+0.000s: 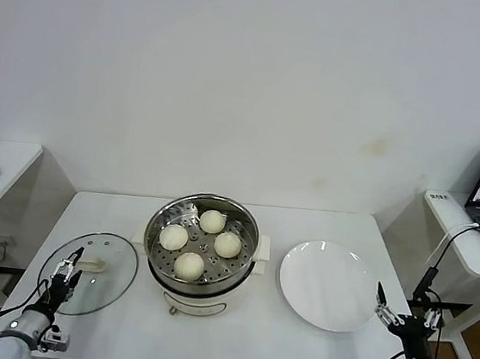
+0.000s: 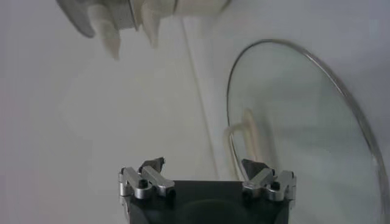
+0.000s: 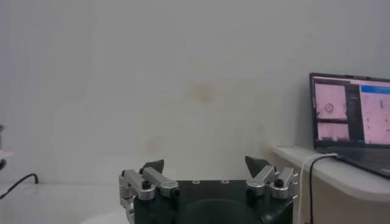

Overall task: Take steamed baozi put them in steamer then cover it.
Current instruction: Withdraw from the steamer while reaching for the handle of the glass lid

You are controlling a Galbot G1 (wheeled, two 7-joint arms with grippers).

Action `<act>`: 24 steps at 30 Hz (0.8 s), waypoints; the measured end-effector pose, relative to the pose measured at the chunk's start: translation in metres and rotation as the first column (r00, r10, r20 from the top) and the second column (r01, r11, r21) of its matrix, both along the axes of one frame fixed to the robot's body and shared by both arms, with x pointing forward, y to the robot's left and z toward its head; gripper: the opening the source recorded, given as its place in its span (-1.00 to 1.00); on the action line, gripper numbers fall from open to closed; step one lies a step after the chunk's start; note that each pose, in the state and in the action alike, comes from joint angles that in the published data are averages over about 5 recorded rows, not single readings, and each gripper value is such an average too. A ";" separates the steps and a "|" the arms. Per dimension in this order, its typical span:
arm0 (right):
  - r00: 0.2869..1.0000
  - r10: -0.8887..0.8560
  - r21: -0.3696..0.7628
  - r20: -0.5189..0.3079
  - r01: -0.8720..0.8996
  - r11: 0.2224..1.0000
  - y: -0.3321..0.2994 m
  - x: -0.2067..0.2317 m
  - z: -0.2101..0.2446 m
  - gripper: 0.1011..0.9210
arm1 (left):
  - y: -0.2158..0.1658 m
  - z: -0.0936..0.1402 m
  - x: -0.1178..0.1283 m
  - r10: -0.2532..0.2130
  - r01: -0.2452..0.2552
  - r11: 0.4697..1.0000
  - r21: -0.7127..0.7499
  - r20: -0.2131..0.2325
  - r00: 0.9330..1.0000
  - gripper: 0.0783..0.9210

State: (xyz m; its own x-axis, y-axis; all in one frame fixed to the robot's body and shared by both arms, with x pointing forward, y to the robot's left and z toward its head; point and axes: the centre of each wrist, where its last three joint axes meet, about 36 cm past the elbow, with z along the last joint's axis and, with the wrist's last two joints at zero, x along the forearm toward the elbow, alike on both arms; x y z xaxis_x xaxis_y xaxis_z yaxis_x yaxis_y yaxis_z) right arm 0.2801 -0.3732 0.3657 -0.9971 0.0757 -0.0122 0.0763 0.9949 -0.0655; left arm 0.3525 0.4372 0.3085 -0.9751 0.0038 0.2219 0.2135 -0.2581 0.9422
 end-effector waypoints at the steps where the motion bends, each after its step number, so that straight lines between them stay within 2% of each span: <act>1: 1.000 -0.001 -0.001 -0.001 0.001 1.000 0.000 -0.001 0.000 0.76 | 0.000 -0.001 0.003 -0.001 0.001 1.000 0.003 -0.001 1.000 0.77; 16: 1.000 -0.009 -0.004 -0.020 0.009 1.000 0.001 -0.012 -0.006 0.76 | 0.006 -0.013 0.041 0.007 -0.006 1.000 0.016 -0.013 1.000 0.77; 24: 1.000 -0.006 -0.003 -0.027 0.006 1.000 0.004 -0.014 -0.008 0.76 | 0.013 -0.013 0.051 0.016 -0.016 1.000 0.020 -0.027 1.000 0.77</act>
State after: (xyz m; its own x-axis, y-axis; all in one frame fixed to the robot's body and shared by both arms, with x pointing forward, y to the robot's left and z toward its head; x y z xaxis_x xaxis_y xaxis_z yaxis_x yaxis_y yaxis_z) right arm 0.2661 -0.3695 0.3575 -0.9966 0.0814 0.0144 0.0802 0.9943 -0.0708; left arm 0.4037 0.4499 0.2956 -0.9687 -0.0165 0.2479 0.2429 -0.2728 0.9309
